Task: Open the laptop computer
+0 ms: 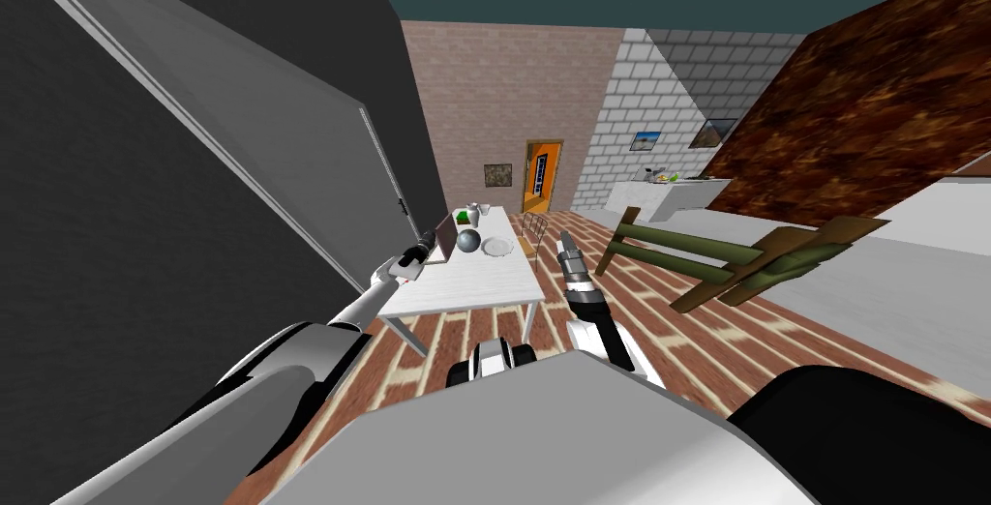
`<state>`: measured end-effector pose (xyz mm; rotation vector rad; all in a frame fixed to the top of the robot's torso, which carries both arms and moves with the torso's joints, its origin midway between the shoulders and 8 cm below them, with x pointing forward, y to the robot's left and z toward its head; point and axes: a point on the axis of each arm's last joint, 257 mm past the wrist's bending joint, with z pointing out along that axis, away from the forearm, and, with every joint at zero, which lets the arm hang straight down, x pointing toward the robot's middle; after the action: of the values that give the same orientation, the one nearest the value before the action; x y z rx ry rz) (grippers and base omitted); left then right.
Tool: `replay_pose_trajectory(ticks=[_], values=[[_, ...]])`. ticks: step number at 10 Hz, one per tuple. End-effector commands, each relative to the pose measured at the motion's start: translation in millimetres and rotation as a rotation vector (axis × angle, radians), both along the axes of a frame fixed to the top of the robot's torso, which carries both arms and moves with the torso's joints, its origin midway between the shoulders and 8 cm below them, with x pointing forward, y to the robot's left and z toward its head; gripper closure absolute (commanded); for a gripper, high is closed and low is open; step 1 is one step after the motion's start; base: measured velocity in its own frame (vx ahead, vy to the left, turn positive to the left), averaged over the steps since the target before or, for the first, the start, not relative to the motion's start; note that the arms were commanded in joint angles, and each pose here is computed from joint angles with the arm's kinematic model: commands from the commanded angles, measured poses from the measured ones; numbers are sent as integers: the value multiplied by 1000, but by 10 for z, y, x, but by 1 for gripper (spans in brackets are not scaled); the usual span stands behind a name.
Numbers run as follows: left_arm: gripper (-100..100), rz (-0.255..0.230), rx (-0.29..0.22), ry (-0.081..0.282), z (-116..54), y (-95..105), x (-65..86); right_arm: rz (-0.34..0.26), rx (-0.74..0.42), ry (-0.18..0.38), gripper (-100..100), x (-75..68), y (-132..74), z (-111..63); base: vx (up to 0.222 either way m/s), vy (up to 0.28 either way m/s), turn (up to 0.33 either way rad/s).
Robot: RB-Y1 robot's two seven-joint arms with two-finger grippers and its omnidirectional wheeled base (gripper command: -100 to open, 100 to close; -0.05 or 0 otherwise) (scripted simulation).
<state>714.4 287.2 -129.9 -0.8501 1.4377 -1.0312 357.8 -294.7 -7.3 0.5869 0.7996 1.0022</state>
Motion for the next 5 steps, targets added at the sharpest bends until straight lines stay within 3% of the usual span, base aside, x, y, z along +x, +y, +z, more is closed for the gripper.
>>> replay_pose_trajectory(ticks=[1,2,3,4,5], values=[[100,8,-143,18,-36,-73,3,0,0,0,0,0,0,0,12,183,-22],[100,9,-181,22,-41,-101,5,0,0,0,0,0,0,0,10,144,-3],[100,10,-257,30,-53,-156,8,0,0,0,0,0,0,0,10,181,-1],[100,1,-212,12,20,-160,18,0,0,0,0,0,0,0,5,93,-8],[100,27,-308,16,-67,-58,-8,0,0,0,0,0,0,0,-5,113,-174]])
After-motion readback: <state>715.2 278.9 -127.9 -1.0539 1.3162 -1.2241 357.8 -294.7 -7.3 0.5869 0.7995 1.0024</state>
